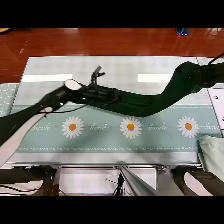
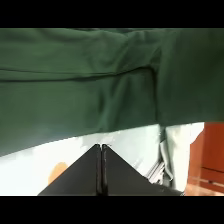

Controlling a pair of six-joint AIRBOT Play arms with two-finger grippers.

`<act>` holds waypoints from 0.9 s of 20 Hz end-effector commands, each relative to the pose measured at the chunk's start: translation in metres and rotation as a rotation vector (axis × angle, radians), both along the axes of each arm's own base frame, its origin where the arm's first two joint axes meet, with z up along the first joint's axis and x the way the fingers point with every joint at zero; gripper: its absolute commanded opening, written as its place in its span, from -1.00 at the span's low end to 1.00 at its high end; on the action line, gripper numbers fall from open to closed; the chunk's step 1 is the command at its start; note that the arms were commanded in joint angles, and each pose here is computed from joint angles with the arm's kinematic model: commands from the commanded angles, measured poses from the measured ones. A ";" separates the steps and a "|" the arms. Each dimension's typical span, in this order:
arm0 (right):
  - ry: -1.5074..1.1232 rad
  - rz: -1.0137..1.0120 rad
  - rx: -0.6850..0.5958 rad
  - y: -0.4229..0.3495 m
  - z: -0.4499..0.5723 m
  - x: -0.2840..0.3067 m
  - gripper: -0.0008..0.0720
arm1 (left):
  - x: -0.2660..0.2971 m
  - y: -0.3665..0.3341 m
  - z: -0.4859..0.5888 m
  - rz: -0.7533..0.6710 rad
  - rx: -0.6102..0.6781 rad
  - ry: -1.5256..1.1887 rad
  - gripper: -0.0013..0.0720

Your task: Fold the shirts.

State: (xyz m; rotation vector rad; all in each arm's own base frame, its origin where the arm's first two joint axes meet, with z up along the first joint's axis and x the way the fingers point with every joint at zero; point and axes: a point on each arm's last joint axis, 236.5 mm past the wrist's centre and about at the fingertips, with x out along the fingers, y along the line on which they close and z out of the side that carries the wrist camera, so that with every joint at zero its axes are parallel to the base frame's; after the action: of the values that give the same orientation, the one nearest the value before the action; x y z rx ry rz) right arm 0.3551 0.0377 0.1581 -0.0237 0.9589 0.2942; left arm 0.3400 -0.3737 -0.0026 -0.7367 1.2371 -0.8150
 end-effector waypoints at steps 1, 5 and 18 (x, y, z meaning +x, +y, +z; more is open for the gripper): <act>0.010 0.018 -0.039 0.011 0.003 -0.012 -0.87 | -0.017 -0.031 -0.016 0.007 -0.009 0.049 -0.92; -0.004 0.033 -0.064 0.020 0.014 -0.028 -0.87 | -0.038 -0.049 -0.036 -0.027 0.002 0.098 -0.92; -0.044 0.036 -0.016 0.032 0.040 -0.059 -0.87 | -0.071 -0.129 -0.040 -0.062 -0.088 0.177 -0.92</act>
State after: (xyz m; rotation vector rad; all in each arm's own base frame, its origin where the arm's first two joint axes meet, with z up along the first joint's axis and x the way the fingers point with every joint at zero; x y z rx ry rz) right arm 0.2980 0.0690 0.1961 -0.0662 0.9221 0.3186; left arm 0.2656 -0.4952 -0.0453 -0.8538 1.4134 -0.8696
